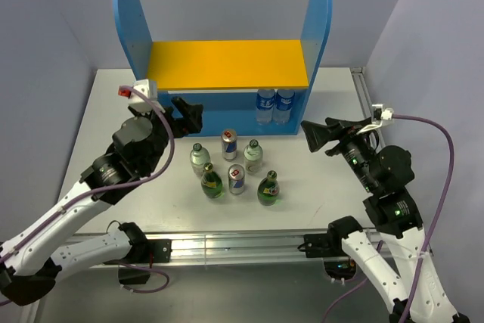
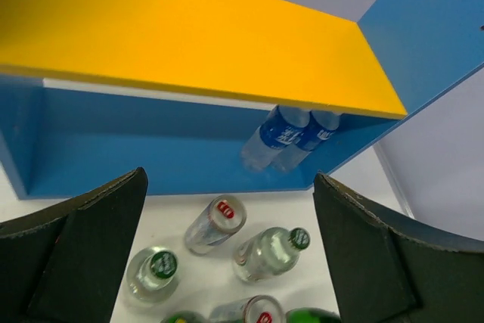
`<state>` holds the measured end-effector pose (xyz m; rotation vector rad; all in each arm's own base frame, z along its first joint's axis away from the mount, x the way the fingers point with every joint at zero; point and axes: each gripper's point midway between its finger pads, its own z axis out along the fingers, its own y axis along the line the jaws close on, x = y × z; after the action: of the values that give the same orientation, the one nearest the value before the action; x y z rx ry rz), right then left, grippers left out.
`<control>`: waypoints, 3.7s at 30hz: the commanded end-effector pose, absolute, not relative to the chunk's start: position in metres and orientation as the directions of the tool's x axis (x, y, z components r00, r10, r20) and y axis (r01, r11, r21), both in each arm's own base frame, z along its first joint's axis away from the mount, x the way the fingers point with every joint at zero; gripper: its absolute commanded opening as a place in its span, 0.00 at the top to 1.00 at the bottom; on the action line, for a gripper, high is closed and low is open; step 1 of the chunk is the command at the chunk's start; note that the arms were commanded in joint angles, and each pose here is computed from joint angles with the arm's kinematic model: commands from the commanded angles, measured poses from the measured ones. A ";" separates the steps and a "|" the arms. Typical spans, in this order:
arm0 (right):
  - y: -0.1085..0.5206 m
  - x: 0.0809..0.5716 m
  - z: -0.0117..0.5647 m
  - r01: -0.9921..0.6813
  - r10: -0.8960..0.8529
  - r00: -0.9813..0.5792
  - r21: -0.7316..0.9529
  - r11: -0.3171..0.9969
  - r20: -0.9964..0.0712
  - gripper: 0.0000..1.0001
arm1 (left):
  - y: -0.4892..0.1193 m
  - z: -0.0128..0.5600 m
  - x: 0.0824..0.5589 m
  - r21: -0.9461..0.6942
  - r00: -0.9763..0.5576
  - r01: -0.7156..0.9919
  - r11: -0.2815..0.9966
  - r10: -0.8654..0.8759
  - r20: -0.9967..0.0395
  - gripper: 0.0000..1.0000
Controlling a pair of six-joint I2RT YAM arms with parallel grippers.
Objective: Place and organize the beverage onto the shelf
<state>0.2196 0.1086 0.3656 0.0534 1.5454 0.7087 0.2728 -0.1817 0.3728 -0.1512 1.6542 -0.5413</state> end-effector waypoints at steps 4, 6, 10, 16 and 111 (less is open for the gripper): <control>0.132 0.196 0.346 -0.518 0.455 -0.156 0.465 0.718 -0.877 0.00 | -0.145 0.345 0.260 -0.362 -0.152 0.091 0.928 -0.347 -0.926 0.01; 0.136 0.184 0.346 -0.551 0.480 -0.153 0.478 0.684 -0.864 0.00 | -0.137 0.336 0.260 -0.364 -0.150 0.037 0.931 -0.355 -0.923 0.01; 0.132 0.183 0.322 -0.463 0.487 -0.225 0.533 0.709 -0.844 0.00 | -0.126 0.320 0.257 -0.366 -0.155 -0.037 0.930 -0.367 -0.917 0.01; 0.095 0.211 0.253 -0.037 0.446 -0.304 0.478 0.877 -0.842 0.00 | -0.127 0.310 0.255 -0.390 -0.138 -0.035 0.920 -0.391 -0.910 0.01; 0.157 0.344 0.509 0.159 0.093 0.256 0.136 0.978 -0.962 1.00 | -0.116 0.247 0.238 -0.425 -0.069 -0.045 0.904 -0.427 -0.901 0.02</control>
<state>0.3334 0.1690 0.4517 0.1692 1.4397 -0.1155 0.2360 -0.1159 0.2363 -0.3322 1.6585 -0.3057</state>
